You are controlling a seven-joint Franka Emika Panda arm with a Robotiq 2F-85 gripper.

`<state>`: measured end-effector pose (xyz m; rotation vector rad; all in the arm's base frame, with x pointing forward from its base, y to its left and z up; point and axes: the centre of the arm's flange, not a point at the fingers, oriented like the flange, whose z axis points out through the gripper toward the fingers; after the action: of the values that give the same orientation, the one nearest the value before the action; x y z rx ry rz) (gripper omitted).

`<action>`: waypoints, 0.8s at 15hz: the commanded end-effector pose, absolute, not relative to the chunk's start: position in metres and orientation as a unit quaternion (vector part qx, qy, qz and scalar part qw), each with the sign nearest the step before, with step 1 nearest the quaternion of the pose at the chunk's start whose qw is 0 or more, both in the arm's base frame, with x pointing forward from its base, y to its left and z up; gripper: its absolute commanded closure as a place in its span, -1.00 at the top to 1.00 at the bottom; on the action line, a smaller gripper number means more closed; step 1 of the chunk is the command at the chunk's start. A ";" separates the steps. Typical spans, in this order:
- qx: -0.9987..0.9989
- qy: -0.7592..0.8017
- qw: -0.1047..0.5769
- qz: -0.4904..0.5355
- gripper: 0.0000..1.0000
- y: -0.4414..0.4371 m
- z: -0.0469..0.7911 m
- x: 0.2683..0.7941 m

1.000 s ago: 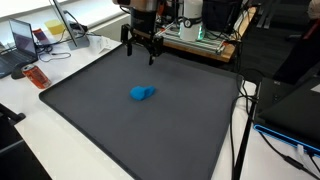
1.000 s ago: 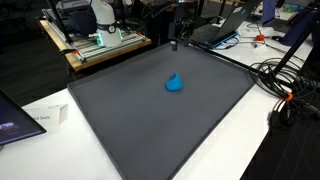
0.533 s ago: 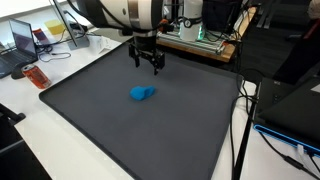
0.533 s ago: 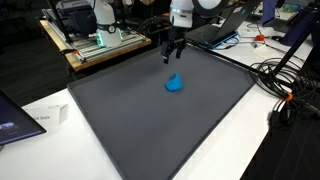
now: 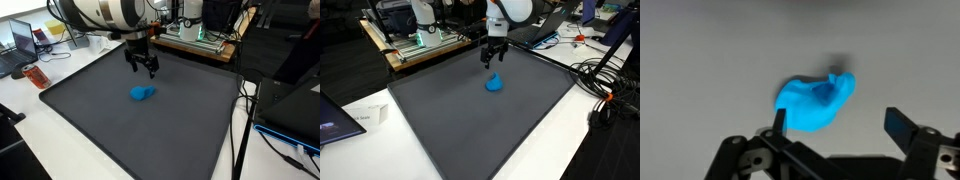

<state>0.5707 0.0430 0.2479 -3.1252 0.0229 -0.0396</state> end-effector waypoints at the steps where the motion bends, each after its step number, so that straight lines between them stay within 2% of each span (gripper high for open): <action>1: -0.999 0.015 0.029 -0.016 1.00 0.044 0.255 0.601; 12: -0.999 0.046 0.026 -0.013 1.00 0.044 0.213 0.622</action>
<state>0.5962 0.0440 0.2174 -3.0751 0.1155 -0.0658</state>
